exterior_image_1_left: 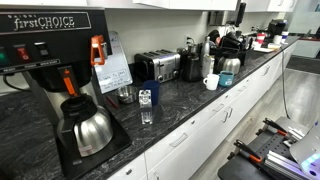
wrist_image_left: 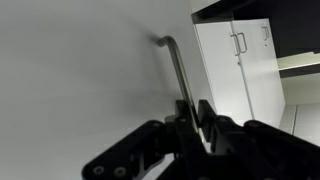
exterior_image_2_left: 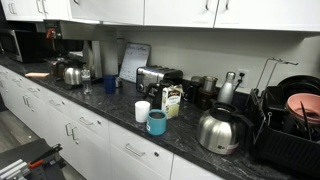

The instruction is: Open the third from last cabinet door

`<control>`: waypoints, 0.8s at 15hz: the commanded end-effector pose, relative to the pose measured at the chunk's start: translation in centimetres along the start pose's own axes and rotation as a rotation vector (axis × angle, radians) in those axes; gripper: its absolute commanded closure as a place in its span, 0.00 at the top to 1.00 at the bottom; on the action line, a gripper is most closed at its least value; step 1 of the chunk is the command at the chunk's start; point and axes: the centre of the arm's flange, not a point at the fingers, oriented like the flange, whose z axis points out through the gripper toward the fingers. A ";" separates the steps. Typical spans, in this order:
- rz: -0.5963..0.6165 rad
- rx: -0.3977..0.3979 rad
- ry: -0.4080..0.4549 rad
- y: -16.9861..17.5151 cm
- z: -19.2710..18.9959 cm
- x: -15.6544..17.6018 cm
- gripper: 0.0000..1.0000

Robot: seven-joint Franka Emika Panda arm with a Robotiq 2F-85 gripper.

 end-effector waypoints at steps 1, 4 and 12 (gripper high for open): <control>0.015 -0.048 0.019 0.8 -2.5 0.9 0.04; 0.013 -0.059 0.014 0.6 -3.3 0.9 0.04; 0.015 -0.110 -0.003 -0.1 -6.0 0.6 0.04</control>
